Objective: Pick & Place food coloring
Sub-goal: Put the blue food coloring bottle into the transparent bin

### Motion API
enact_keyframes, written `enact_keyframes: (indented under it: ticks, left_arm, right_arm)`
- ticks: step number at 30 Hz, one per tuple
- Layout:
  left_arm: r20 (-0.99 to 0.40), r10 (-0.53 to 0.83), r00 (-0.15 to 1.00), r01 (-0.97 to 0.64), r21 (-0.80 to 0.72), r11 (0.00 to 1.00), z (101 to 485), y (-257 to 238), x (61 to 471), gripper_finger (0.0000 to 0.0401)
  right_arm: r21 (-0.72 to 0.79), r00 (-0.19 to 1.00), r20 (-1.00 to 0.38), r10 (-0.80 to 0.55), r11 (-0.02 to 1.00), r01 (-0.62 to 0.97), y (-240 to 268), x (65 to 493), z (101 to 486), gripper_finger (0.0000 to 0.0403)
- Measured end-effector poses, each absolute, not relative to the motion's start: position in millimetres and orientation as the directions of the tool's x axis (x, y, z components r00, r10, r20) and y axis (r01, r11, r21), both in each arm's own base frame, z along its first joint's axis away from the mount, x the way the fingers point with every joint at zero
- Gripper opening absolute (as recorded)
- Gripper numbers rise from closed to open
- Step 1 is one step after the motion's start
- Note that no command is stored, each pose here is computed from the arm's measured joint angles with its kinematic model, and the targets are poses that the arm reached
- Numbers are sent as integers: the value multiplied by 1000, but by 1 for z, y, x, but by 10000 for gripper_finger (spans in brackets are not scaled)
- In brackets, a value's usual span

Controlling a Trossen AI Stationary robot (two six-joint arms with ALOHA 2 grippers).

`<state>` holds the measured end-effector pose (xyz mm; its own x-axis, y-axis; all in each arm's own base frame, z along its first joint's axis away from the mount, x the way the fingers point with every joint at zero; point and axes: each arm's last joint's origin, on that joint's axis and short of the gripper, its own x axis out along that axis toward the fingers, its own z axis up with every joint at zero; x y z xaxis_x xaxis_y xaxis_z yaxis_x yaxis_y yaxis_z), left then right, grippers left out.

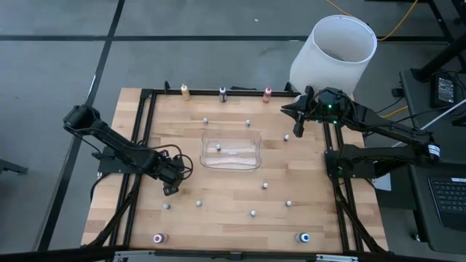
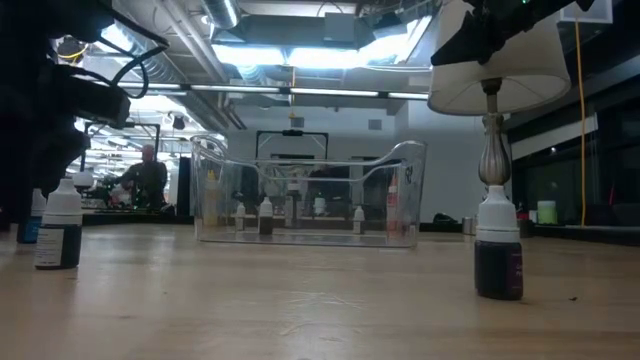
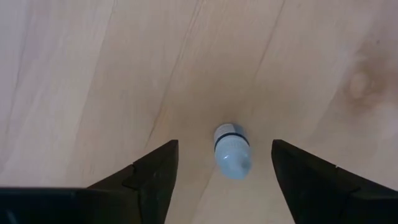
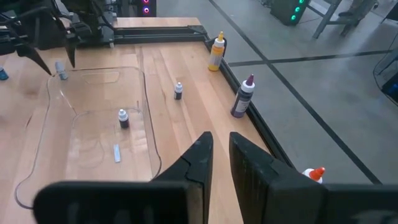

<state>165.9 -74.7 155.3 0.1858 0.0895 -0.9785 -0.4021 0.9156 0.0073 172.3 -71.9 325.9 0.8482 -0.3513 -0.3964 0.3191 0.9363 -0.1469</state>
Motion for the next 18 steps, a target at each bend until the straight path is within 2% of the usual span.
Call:
enact_keyframes:
  ticks: [6, 18]
  left_arm:
    - [-978, 83, 189, -404, 0, 915, 155, -75, 166, 196]
    - [-979, 62, 193, -401, -22, 916, 156, -76, 167, 71]
  right_arm:
    - [-147, 848, -396, -352, 936, 319, -72, 172, 326, 58]
    - [-144, 848, -396, -351, 936, 320, -72, 172, 326, 58]
